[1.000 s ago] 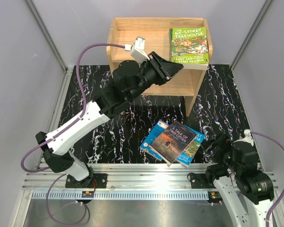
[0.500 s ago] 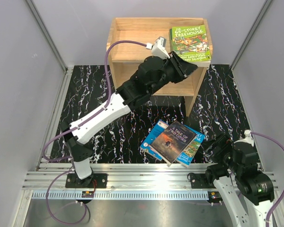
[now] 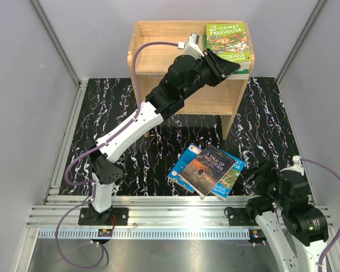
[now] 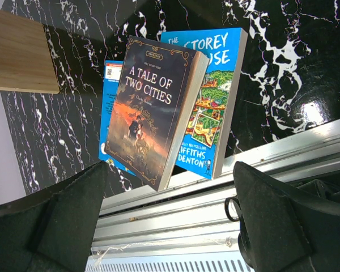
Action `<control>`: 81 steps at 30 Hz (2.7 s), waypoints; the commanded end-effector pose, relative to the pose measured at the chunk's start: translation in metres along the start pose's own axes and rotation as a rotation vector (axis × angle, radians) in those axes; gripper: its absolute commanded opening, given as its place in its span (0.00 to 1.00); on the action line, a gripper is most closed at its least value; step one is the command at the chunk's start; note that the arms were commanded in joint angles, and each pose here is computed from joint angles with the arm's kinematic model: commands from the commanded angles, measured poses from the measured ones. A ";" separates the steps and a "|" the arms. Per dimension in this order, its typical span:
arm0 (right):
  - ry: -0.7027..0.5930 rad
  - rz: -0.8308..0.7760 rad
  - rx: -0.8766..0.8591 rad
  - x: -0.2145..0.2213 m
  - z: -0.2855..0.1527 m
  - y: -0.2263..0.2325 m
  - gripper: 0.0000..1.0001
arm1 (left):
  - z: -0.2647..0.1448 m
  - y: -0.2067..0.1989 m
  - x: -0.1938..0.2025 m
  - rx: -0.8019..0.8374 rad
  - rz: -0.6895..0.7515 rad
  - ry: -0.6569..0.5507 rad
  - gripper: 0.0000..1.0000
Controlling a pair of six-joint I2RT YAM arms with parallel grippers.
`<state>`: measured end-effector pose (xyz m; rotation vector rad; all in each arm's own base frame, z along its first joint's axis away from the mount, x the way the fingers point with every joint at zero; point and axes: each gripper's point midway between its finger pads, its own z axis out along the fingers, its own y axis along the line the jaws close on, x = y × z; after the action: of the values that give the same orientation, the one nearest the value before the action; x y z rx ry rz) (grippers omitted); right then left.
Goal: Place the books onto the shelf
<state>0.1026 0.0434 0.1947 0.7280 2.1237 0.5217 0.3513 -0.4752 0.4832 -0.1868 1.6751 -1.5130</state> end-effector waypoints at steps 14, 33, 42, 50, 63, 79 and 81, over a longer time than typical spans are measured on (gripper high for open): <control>-0.037 -0.005 -0.038 -0.006 0.000 0.006 1.00 | -0.063 -0.091 -0.014 0.344 -0.007 0.070 0.29; 0.375 0.108 -0.177 0.034 0.071 0.075 1.00 | -0.211 0.180 0.144 -0.229 0.281 0.593 0.99; 0.456 0.176 0.063 0.054 0.116 0.041 0.97 | -0.195 0.282 0.171 -0.334 0.274 0.791 0.99; 0.529 0.169 0.228 0.073 0.140 0.010 0.97 | -0.169 0.310 0.192 -0.292 0.241 0.904 0.99; 0.634 0.165 0.312 0.104 0.177 -0.014 0.97 | -0.186 0.339 0.232 -0.276 0.143 1.031 0.99; 0.487 0.198 0.138 0.087 0.183 0.007 0.67 | -0.222 0.282 0.309 -0.105 -0.076 1.143 0.99; 0.465 0.194 0.128 0.083 0.177 0.007 0.51 | -0.225 0.273 0.314 -0.099 -0.087 1.144 0.99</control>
<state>0.1701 0.1260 0.0415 1.0304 2.7381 0.7015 0.2039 -0.4122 0.0735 0.5834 2.4963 -1.5013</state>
